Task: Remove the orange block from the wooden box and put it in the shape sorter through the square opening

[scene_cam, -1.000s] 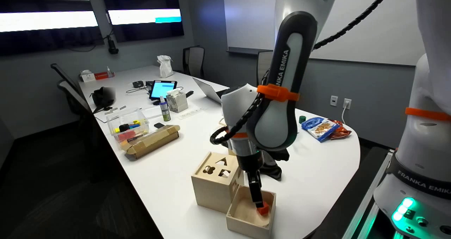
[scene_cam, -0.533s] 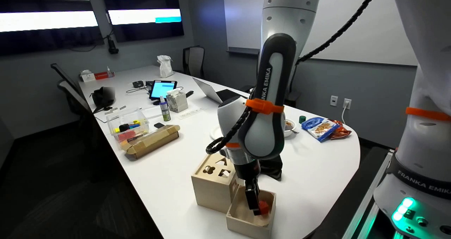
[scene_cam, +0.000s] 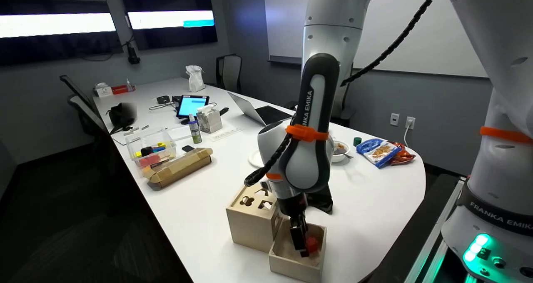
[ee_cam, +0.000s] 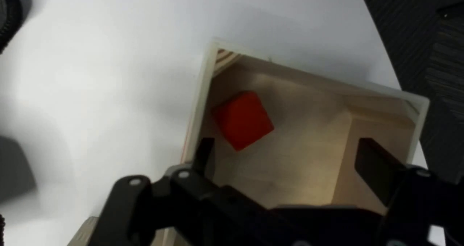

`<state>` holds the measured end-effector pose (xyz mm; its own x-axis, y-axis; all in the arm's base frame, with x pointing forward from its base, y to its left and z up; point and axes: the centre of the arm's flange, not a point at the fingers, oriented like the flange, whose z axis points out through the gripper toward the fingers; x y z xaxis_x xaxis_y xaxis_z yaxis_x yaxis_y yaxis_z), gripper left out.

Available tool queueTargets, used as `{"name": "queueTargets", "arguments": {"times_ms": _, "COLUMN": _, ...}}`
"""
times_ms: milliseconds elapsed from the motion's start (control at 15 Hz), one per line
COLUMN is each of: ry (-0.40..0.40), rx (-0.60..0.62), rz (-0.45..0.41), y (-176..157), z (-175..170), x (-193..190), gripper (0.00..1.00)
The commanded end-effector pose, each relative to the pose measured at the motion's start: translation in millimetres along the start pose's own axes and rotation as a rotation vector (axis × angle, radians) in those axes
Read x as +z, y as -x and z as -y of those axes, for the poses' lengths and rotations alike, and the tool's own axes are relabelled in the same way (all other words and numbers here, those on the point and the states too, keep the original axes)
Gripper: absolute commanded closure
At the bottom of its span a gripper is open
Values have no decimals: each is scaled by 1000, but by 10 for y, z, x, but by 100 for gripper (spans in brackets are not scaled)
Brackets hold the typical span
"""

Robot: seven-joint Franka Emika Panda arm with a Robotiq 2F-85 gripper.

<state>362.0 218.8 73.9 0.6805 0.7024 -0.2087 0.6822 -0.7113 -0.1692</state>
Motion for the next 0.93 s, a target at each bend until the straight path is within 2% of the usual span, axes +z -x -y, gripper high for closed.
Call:
{"name": "queueTargets", "arguments": {"times_ms": 0, "ry": 8, "rx": -69, "rz": 15, "y": -30, "z": -51, "x": 54, "gripper": 0}}
{"name": "queueTargets", "arguments": {"times_ms": 867, "ry": 122, "rx": -341, "rz": 86, "y": 20, "z": 44, "x": 49, "gripper": 0}}
